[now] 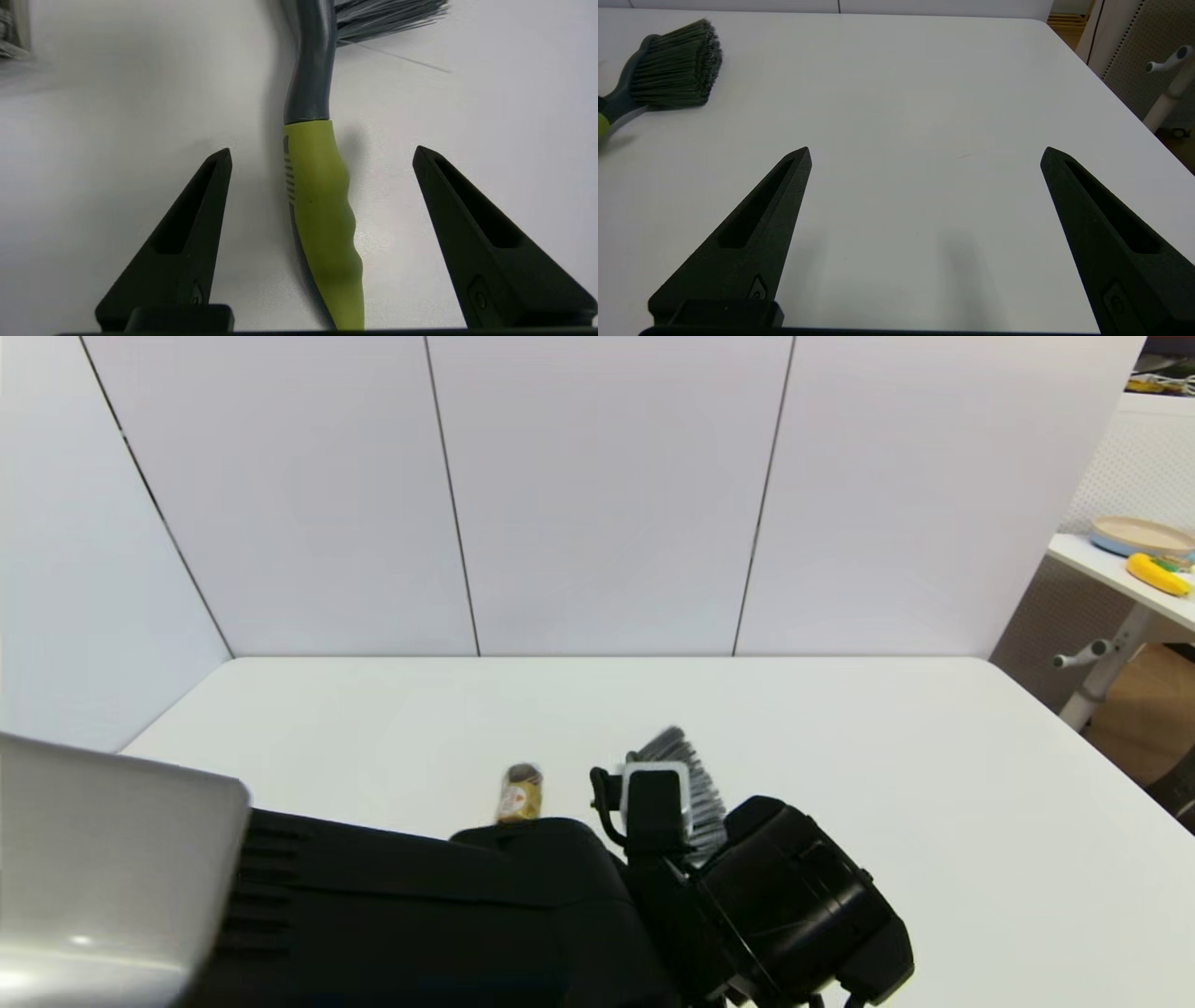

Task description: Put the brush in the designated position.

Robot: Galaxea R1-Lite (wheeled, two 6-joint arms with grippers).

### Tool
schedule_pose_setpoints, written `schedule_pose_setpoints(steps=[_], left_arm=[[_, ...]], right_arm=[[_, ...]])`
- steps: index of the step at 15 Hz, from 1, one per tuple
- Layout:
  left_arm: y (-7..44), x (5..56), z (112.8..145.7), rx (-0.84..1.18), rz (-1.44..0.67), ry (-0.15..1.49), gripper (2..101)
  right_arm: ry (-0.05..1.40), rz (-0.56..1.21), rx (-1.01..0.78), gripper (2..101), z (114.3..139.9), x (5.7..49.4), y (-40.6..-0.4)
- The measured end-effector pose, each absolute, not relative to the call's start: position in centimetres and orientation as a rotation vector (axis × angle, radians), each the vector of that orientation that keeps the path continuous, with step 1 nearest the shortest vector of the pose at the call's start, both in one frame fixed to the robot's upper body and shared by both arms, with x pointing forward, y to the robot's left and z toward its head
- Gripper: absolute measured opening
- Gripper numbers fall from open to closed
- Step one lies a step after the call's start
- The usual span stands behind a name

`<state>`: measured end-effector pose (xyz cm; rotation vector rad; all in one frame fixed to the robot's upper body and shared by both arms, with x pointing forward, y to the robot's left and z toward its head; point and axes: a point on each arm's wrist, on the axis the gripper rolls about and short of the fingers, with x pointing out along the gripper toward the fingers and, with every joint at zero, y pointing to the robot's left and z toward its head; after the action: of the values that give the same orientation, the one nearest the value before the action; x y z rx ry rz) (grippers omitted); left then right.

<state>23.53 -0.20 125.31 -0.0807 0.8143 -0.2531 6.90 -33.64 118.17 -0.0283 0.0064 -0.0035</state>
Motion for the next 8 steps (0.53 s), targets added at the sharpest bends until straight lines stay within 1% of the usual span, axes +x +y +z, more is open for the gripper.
schedule_pose_setpoints(steps=[4, 8], left_arm=[[3.4, 23.1, 131.8, -0.044, -0.367, 0.687, 86.9], [10.4, 21.7, 139.4, 0.058, -0.461, 0.481, 91.3]], right_arm=[[0.006, -0.003, -0.029, 97.3, 118.2, 6.9, -33.6], [0.006, -0.003, -0.028, 97.3, 118.2, 6.9, -33.6]])
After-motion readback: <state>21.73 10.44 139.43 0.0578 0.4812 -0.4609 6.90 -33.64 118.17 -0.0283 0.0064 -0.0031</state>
